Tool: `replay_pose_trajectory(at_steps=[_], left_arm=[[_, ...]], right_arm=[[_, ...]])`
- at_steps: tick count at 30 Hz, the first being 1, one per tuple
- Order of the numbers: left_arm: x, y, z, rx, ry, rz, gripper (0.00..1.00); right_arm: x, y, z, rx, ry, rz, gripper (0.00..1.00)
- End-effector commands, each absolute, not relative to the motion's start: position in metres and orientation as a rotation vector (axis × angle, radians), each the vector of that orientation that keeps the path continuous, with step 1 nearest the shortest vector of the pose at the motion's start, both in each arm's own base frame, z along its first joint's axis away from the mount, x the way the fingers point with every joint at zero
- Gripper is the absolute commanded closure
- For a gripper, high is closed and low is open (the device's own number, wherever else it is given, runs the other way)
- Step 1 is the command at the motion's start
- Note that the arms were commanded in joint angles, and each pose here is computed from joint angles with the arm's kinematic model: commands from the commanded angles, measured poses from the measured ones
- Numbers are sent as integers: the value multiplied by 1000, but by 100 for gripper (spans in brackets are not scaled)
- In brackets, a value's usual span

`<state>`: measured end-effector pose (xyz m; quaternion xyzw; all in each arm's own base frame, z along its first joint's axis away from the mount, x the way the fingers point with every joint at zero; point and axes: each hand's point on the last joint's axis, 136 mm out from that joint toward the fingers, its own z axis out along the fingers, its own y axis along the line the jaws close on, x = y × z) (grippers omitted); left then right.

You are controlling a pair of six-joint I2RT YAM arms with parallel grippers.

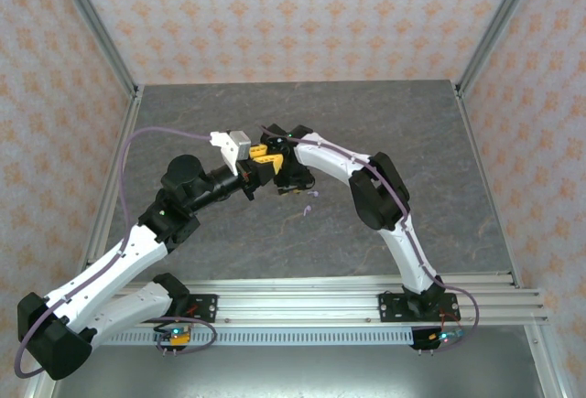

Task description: Insert wireless bluetooth earbuds into charging case

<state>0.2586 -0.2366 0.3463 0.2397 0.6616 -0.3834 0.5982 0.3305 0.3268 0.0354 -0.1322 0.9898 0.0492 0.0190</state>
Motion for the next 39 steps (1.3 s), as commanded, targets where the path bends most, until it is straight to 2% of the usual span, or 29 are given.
replay_pose_trajectory(at_steps=[1, 12, 18, 25, 39], left_arm=[[254, -239, 366, 564, 1479, -906, 97], [254, -240, 368, 567, 1478, -906, 97], [254, -240, 370, 569, 1477, -907, 98], [253, -240, 371, 564, 1465, -915, 98], [252, -239, 372, 565, 1467, -914, 97]], right_arm=[[336, 312, 44, -445, 3039, 4, 70], [350, 307, 70, -423, 2962, -16, 72], [357, 289, 64, -338, 2978, -60, 87], [353, 281, 54, -296, 3010, -32, 94], [360, 287, 29, -259, 3051, 15, 96]])
